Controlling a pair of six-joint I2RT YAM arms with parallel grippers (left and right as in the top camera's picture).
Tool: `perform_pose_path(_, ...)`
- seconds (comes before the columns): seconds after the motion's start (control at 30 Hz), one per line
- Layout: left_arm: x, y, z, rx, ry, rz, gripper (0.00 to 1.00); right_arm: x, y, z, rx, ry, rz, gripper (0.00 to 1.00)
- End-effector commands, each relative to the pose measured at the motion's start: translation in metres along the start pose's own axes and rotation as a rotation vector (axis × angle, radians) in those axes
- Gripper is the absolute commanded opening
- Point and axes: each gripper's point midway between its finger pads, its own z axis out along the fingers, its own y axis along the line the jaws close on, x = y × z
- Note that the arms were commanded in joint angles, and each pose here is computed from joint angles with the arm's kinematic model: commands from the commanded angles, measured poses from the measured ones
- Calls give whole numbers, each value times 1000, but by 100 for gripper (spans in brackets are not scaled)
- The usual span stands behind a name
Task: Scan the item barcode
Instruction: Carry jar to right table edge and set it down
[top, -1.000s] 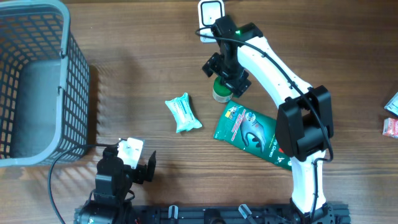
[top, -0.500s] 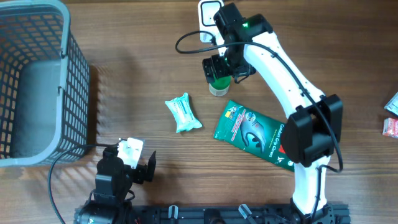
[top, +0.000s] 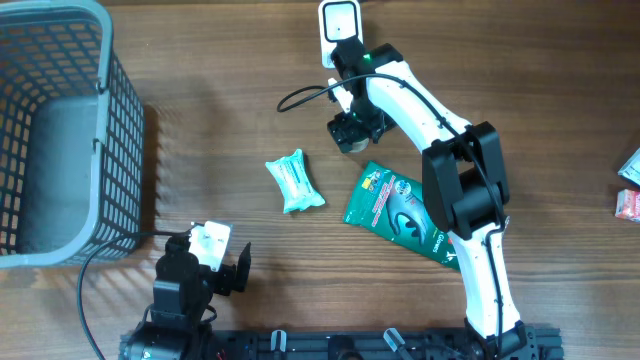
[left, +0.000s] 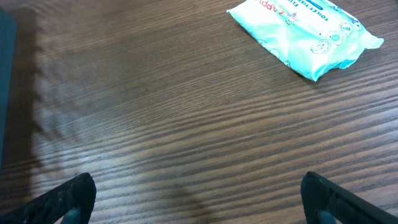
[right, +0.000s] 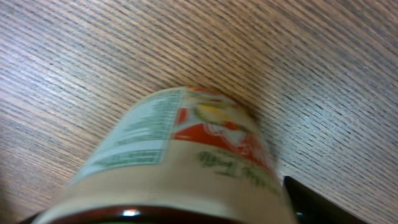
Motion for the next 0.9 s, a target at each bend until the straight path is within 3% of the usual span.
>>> perform_pose_path(0.0, 0, -1, 0, 7, -4, -7, 100, 8, -4, 22, 16, 69, 65, 73)
perform_pose_path(0.13, 0, -1, 0, 7, -4, -7, 100, 9, -3, -5, 15, 88, 270, 56)
perform_pose_path(0.23, 0, -1, 0, 7, -4, -7, 100, 4, 12, -34, -61, 81, 450, 56)
perform_pose_path(0.33, 0, -1, 0, 7, -4, -7, 100, 7, 34, -46, -183, 119, 456, 52)
perform_pose_path(0.6, 0, -1, 0, 7, -4, -7, 100, 22, 36, -49, -176, 184, 489, 44)
perform_pose_path(0.73, 0, -1, 0, 7, -4, -7, 100, -28, 20, -57, -141, -49, 460, 40)
perform_pose_path(0.87, 0, -1, 0, 7, -4, -7, 100, -105, -14, -115, -27, -476, 451, 41)
